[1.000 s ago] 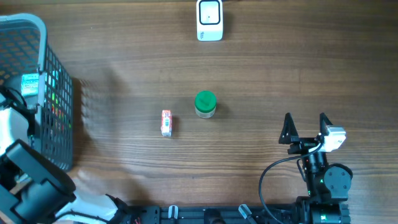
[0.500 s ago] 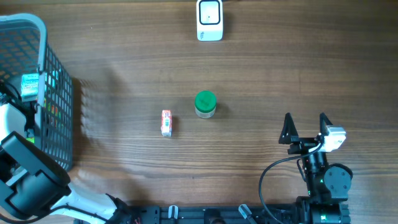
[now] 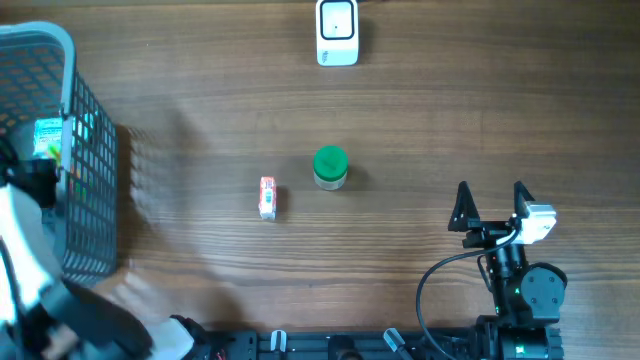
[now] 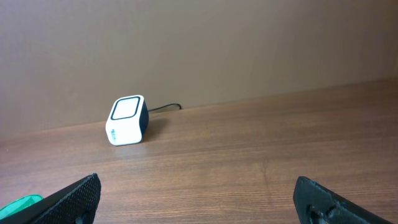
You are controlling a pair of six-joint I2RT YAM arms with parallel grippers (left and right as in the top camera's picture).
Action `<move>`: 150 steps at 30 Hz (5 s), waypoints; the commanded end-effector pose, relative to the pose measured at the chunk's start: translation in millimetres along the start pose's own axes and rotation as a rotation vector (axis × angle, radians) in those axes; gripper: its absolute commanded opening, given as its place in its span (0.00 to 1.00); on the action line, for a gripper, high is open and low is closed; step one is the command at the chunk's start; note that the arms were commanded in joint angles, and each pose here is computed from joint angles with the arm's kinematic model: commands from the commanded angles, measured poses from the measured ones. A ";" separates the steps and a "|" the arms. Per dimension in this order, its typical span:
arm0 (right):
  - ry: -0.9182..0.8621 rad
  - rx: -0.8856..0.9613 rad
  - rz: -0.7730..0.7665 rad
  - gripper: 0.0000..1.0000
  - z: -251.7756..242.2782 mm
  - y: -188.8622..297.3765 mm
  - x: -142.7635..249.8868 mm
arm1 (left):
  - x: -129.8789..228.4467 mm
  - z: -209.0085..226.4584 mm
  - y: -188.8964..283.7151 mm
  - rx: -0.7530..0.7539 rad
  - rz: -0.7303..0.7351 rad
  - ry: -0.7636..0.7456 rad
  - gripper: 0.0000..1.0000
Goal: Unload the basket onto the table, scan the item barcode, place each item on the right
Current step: 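Reach the left gripper into the basket and grasp the Haribo gummy bag, then carry the Haribo bag with the left gripper and drop it beside the jar, then reach the left gripper into the basket and grasp the Zappy wipes pack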
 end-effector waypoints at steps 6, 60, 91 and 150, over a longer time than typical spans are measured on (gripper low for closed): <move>-0.010 0.003 -0.002 1.00 0.3 -0.1 -0.1 | -5.6 -12.5 106.9 0.285 -0.167 -0.017 0.04; -0.010 0.003 -0.002 1.00 0.3 -0.1 -0.1 | 283.2 51.6 29.0 -0.033 0.135 -1.250 0.04; -0.010 0.003 -0.002 1.00 0.3 -0.1 0.0 | 422.6 66.1 22.5 0.317 0.480 -1.475 0.71; -0.010 0.003 -0.002 1.00 0.3 -0.1 -0.1 | 24.6 -92.4 -147.2 -0.010 0.031 -0.102 1.00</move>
Point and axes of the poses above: each gripper's point midway between its finger pads, its own y axis back along the fingers, its own z axis along the line the jaws close on, x = y × z, the point moved 6 cm from there along y, back along the fingers, and after that the axes turned 7 degrees about y, right-handed, at the moved point
